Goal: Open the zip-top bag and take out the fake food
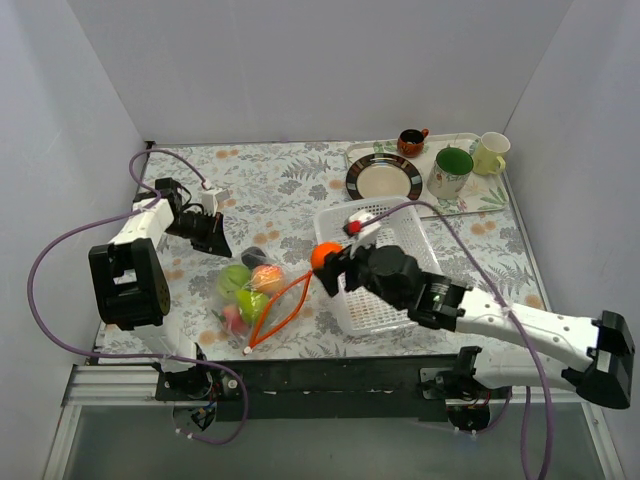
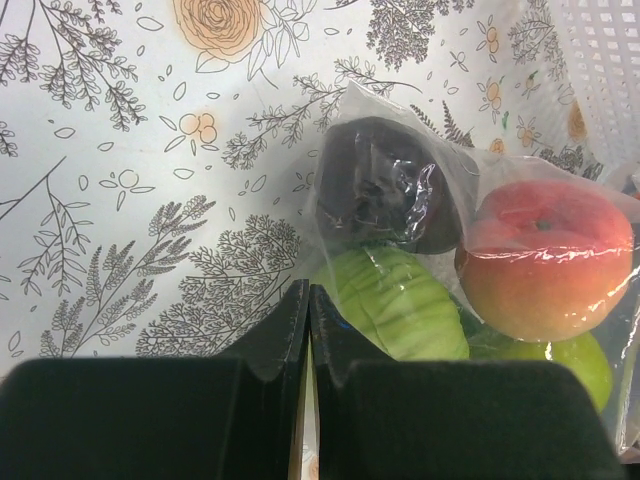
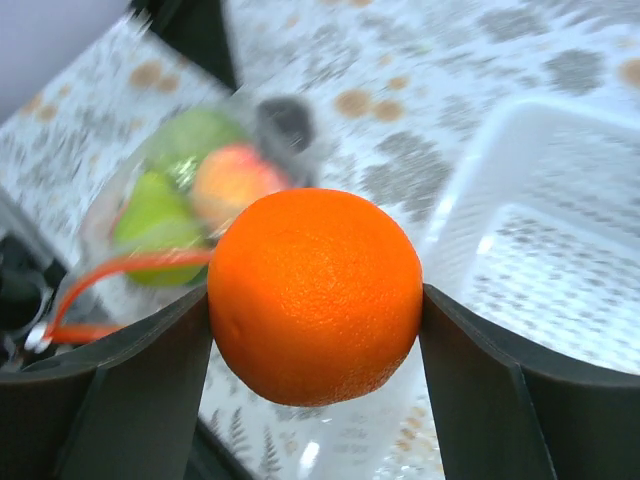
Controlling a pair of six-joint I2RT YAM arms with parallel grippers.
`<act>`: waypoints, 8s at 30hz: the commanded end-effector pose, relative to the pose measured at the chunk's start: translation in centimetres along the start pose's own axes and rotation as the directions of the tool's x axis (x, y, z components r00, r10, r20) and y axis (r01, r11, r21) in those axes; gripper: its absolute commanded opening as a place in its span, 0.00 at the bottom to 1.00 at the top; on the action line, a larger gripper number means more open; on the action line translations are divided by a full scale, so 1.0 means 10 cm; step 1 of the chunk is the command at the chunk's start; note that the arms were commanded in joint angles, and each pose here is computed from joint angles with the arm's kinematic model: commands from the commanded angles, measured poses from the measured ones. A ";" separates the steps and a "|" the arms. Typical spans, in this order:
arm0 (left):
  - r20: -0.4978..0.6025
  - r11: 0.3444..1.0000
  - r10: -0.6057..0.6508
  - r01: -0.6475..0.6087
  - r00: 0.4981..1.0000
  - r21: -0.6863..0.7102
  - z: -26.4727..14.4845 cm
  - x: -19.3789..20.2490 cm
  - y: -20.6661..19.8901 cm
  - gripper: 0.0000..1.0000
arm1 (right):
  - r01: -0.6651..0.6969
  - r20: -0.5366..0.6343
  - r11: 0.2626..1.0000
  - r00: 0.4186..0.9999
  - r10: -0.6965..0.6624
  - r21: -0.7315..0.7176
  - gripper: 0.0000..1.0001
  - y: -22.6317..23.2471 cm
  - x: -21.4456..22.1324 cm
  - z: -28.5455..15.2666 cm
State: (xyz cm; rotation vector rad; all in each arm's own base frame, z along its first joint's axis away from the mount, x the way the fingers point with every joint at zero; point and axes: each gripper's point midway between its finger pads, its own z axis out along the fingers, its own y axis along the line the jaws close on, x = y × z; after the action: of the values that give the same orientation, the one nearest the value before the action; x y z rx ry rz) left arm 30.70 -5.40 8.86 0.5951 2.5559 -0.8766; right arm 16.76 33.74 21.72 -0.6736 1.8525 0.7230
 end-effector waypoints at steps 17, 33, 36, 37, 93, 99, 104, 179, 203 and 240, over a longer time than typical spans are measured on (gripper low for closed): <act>-0.043 1.000 0.025 -0.025 0.999 0.017 0.00 0.04 -0.60 0.00 | 0.065 -0.087 0.945 0.995 -0.039 0.321 0.98 -0.89 -0.02 -0.13; -0.117 0.993 0.035 -0.048 0.993 -0.108 0.01 0.31 -0.37 0.00 | 0.268 -0.055 0.949 0.958 -0.280 -0.166 0.20 0.78 0.81 0.04; -0.129 0.991 0.034 -0.050 0.991 -0.123 0.04 0.35 -0.31 0.00 | 0.281 -0.059 0.942 0.954 -0.295 -0.182 0.31 0.87 0.87 0.18; -0.132 0.990 0.034 -0.051 0.991 -0.130 0.05 0.35 -0.29 0.00 | 0.295 -0.073 0.938 0.947 -0.312 -0.182 0.35 0.87 0.95 0.24; -0.007 0.975 -0.018 0.016 1.000 -0.220 -0.18 -0.48 0.10 0.00 | 0.072 -0.015 0.969 0.997 -0.071 0.237 0.40 -0.43 0.43 -0.22; -0.063 0.993 -0.058 0.051 0.996 -0.107 -0.21 -0.22 -0.24 0.11 | -0.011 0.007 0.932 1.000 0.009 0.361 0.45 -1.12 0.27 -0.30; -0.158 0.994 -0.038 0.021 0.987 -0.106 -0.17 0.33 -0.33 0.56 | 0.062 -0.074 0.956 0.996 -0.043 0.288 0.98 -0.96 0.23 -0.22; -0.136 0.920 -0.107 0.047 0.985 -0.389 0.08 0.40 -0.06 0.00 | 0.120 -0.187 0.941 0.965 -0.186 -0.315 0.86 1.32 1.66 1.28; -0.204 0.920 -0.091 0.004 0.975 -0.391 -0.23 0.59 -0.16 0.64 | 0.007 -0.343 1.000 0.939 -0.004 0.007 0.51 0.36 1.81 1.59; -0.102 0.972 -0.064 0.039 0.993 -0.231 0.03 -0.07 -0.34 0.00 | 0.089 -0.121 0.995 0.989 -0.083 0.041 0.49 -0.02 0.97 0.85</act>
State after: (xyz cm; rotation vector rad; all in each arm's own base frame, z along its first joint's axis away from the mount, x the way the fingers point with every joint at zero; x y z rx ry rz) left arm 30.66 -6.56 8.69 0.4186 2.8353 -0.5269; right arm 19.07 38.11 12.44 -0.7469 1.9201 0.5810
